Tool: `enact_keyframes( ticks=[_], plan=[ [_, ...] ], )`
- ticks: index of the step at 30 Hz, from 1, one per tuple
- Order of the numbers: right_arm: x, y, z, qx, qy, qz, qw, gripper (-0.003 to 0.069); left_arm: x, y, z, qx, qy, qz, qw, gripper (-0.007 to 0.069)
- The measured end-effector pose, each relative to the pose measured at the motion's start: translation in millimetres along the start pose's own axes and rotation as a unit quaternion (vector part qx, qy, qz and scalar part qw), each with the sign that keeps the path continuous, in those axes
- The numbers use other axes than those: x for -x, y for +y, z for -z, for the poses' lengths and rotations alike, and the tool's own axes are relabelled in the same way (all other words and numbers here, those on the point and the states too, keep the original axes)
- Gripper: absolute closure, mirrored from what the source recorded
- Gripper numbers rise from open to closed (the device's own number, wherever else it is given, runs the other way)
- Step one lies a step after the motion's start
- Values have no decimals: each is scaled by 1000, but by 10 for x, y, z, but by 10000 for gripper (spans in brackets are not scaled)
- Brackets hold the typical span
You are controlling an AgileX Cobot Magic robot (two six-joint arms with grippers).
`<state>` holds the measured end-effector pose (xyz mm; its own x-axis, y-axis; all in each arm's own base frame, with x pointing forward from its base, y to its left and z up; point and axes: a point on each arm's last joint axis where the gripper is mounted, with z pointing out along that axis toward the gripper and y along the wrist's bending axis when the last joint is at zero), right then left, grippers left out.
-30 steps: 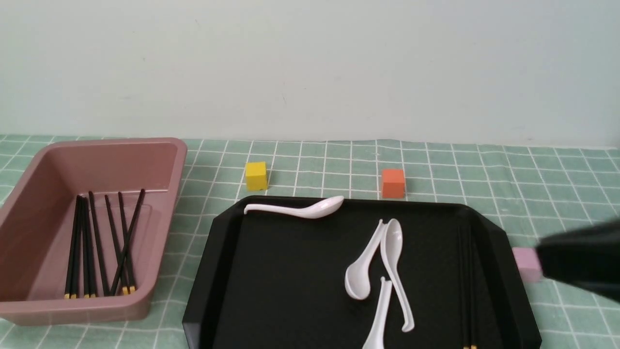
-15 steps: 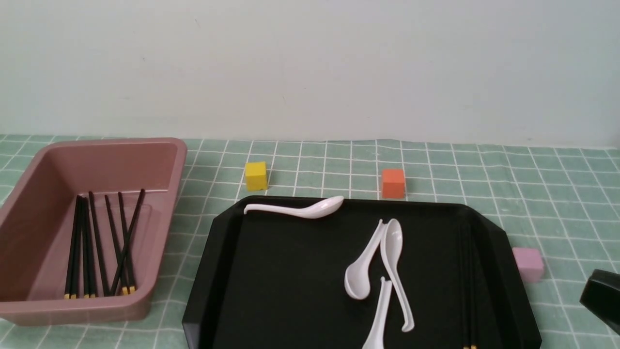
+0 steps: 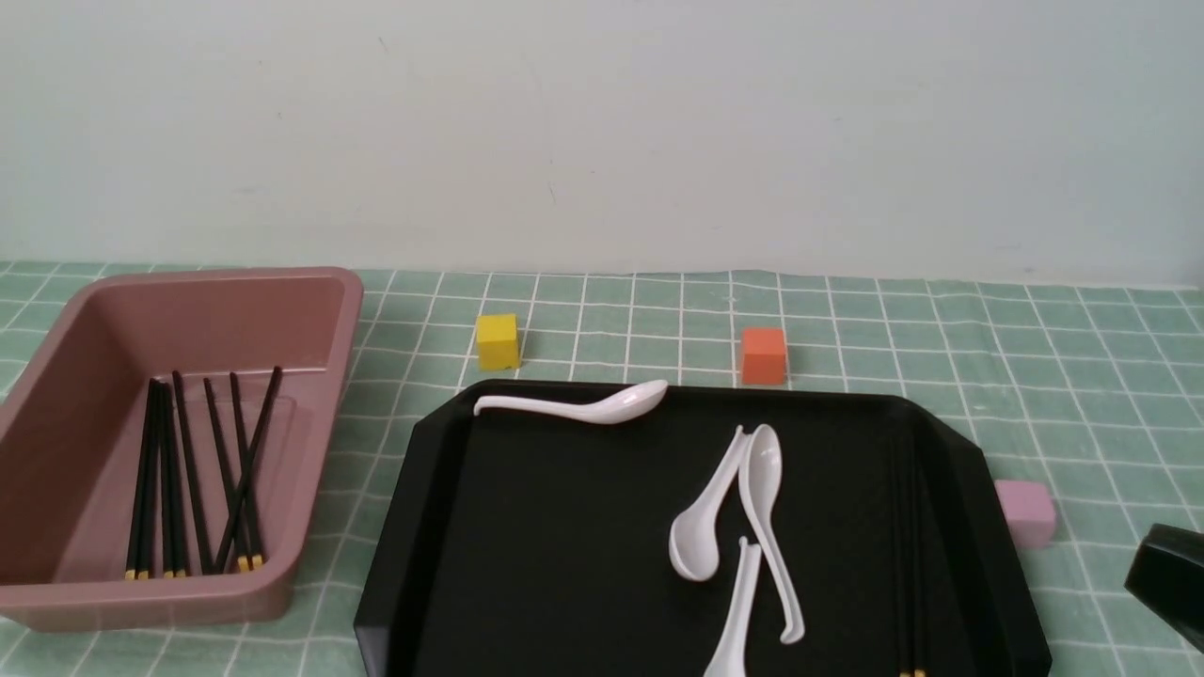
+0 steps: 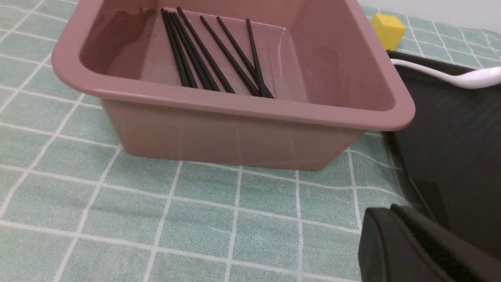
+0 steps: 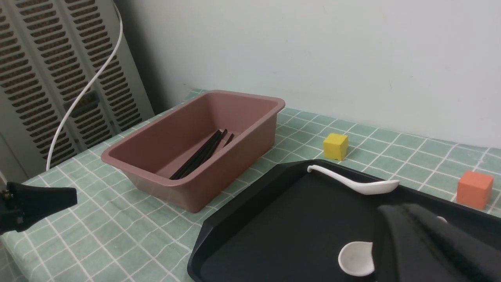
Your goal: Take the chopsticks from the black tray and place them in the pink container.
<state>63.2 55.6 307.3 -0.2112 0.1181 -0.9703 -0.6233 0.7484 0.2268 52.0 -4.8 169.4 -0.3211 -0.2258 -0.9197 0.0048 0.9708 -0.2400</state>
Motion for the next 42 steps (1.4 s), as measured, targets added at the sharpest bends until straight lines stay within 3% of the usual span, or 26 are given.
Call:
enact_keyframes(
  ticks=[7,13,14,15,18,19,25,32,38,42],
  plan=[
    [-90,-54,26,-17,-18,4,1000,633,0,0,0,0,0,0,1000,606],
    [-398,-270,121,-119,-43,39,991,627,0,0,0,0,0,0,1000,606],
    [-538,-360,164,-171,-43,57,983,626,0,0,0,0,0,0,1000,606],
    [-554,-363,167,-172,-42,59,982,626,0,0,0,0,0,0,1000,606],
    [-824,-502,244,-272,-34,80,958,624,0,0,0,0,0,0,1000,606],
    [-837,-507,247,-261,-32,81,961,624,0,0,0,0,0,0,1000,606],
    [-1119,-632,305,-341,-17,70,937,617,0,0,0,0,0,0,1000,606],
    [-1242,-641,315,-347,50,48,935,608,0,0,0,0,0,0,1000,606],
    [-1245,-638,316,-346,52,40,936,602,0,0,0,0,0,0,1000,606],
    [-1248,-634,315,-347,39,-7,937,597,0,0,0,0,0,0,1000,606]
  ],
)
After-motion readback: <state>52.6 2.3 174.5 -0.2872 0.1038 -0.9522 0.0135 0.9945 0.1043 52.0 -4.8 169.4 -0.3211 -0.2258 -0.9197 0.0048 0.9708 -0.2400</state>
